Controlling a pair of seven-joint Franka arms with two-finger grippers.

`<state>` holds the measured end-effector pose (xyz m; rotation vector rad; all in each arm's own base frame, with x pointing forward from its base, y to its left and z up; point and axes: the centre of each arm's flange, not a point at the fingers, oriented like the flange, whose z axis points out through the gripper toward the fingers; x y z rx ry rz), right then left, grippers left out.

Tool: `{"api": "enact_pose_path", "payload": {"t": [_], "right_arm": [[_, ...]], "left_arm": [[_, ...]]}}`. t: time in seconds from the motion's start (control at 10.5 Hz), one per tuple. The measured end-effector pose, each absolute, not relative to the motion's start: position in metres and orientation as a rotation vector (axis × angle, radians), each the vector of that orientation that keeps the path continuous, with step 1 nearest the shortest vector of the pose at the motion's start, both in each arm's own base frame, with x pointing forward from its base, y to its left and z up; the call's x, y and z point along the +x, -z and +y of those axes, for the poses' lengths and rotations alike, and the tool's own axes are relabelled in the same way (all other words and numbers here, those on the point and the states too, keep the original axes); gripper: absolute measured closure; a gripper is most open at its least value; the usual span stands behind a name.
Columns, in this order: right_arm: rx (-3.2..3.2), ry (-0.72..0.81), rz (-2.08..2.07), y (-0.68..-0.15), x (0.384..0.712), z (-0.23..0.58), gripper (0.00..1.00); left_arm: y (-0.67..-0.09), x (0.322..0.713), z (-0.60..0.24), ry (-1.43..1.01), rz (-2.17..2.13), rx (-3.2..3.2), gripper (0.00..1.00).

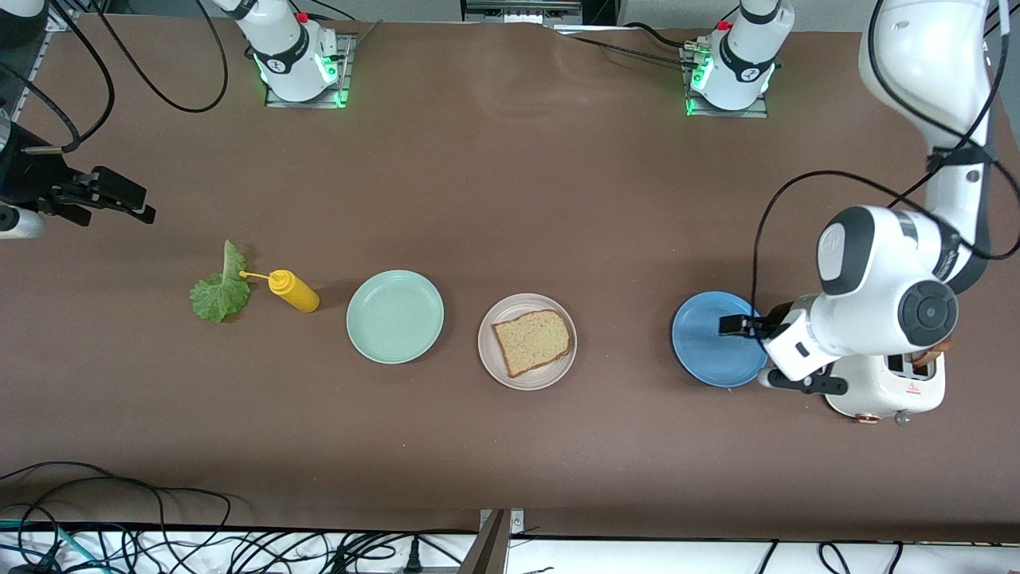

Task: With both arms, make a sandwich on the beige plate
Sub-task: 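Withdraw the left gripper from the plate back toward the toaster, then grasp the lettuce leaf with the right gripper while the left gripper rises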

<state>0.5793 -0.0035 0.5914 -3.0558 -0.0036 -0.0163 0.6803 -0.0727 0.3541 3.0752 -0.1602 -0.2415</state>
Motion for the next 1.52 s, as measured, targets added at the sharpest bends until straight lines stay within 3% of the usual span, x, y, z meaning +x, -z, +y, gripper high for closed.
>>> {"api": "enact_pose_path", "payload": {"t": [0.66,1.04,1.52], "right_arm": [[-3.063,0.016,0.026,-0.591,0.579,-0.015,0.00],[-3.076,0.015,0.025,-0.589,0.580,-0.017,0.00],[-3.100,-0.091,0.033,-0.501,0.612,-0.018,0.00]], "left_arm": [[-0.464,0.625,-0.025,0.068,-0.103,3.160,0.00],[-0.495,0.604,-0.005,0.030,-0.054,3.163,0.00],[-0.565,0.571,-0.013,0.184,-0.071,3.159,0.00]]}}
